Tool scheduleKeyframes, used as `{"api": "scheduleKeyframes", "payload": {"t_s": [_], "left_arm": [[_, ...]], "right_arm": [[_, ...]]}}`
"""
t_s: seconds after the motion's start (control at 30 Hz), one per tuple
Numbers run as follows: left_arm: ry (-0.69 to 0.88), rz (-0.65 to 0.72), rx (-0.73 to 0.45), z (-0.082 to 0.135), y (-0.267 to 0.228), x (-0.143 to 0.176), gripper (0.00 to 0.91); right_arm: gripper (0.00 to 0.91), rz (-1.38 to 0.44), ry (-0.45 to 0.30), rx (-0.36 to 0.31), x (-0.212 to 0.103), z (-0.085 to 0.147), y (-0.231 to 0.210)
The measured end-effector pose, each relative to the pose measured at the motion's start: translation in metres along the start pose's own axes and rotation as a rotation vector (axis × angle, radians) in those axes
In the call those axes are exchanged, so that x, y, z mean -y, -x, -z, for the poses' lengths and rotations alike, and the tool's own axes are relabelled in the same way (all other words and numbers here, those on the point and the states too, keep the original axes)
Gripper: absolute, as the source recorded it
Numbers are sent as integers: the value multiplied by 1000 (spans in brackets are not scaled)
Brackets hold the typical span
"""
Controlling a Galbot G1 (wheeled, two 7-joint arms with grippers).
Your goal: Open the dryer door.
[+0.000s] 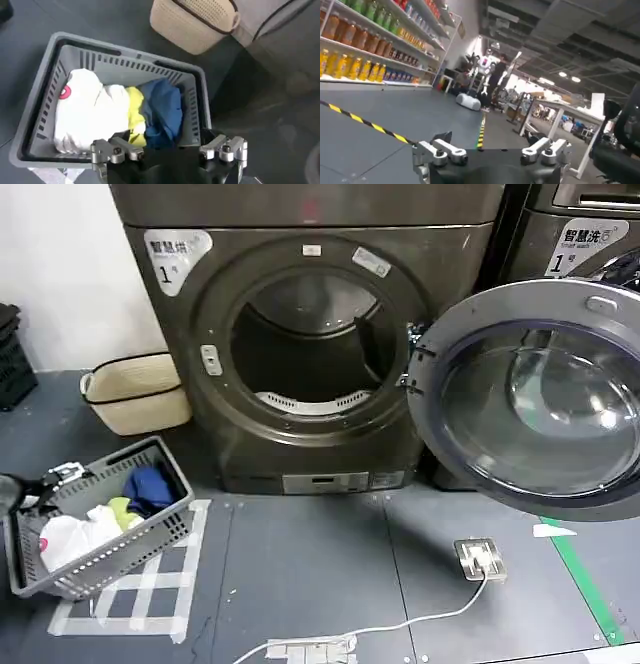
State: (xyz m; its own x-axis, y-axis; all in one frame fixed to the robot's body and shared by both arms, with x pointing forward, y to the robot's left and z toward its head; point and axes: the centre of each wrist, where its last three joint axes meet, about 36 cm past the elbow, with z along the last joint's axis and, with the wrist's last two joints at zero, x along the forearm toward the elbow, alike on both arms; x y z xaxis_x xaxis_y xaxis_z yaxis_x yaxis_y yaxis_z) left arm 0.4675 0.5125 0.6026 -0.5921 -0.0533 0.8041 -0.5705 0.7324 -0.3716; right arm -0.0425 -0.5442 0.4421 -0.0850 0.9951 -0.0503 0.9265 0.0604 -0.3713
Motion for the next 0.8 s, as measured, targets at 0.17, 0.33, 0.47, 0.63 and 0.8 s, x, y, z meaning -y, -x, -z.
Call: {"api": "scheduleKeyframes", "payload": {"t_s": [0.17,0.33,0.47,0.63,0.8], "left_arm": [[-3,-1,4,4,-1,1,907],[0,3,0,4,1,2,907],[4,6,-9,0,6,2,907],[5,9,-10,1,7,3,907],[7,7,-11,1,8,4,907]], "right_arm": [[907,-57,7,-16,2,-5,1],[907,-98,-6,-28,7,-11,3],[907,-112,-8,-24,12,-12,5],[907,-121,-6,-16,14,-10,6],[907,-108,1,-1,13,-9,6]]}}
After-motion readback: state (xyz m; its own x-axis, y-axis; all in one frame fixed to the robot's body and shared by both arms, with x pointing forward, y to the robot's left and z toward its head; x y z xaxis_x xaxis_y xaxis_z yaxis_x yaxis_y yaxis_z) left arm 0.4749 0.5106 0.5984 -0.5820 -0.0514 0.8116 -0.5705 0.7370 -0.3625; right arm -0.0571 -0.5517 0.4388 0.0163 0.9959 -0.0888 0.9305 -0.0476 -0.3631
